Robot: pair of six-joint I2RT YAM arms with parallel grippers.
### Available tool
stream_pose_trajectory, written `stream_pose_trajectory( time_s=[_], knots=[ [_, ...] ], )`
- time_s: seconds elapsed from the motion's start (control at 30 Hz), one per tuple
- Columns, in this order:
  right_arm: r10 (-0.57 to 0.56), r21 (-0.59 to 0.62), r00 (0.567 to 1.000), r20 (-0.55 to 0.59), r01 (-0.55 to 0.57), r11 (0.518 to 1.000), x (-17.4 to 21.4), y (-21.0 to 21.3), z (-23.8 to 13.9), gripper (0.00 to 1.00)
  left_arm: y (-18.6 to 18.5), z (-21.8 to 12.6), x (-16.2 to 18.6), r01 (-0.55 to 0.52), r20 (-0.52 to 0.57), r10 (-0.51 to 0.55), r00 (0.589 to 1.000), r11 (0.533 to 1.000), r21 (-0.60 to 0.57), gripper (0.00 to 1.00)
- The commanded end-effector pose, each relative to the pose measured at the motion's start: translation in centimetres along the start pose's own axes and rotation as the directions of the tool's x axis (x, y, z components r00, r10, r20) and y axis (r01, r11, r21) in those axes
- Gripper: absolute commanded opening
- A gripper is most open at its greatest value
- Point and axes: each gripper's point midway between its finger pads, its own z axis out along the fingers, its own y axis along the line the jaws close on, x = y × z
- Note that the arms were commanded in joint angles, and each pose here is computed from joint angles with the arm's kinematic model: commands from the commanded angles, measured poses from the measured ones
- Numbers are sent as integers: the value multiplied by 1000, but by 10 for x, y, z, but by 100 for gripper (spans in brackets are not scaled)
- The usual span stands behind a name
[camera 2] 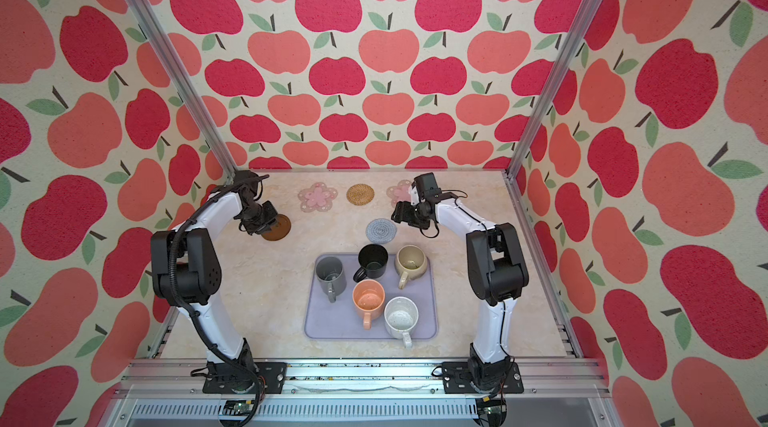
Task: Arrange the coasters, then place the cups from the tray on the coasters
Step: 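Press the left gripper into the brown wooden coaster and slide it toward the grey coaster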
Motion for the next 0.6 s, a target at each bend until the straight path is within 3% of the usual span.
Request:
stream_pose_trajectory(
  time_s=[0.0,0.27,0.57],
  knots=[
    [0,4,1000,24,0,1000,-3,6,-14,75,13,8,-13,-16,10,17,1000,996,-83,21],
    [-13,20,1000,23,13,1000,-2,5,-18,75,25,31,-27,-15,-1,15,1000,992,-123,15],
    [-26,28,999,20,26,999,-3,4,-19,75,18,51,-31,-15,0,15,1000,997,-79,14]
  ],
)
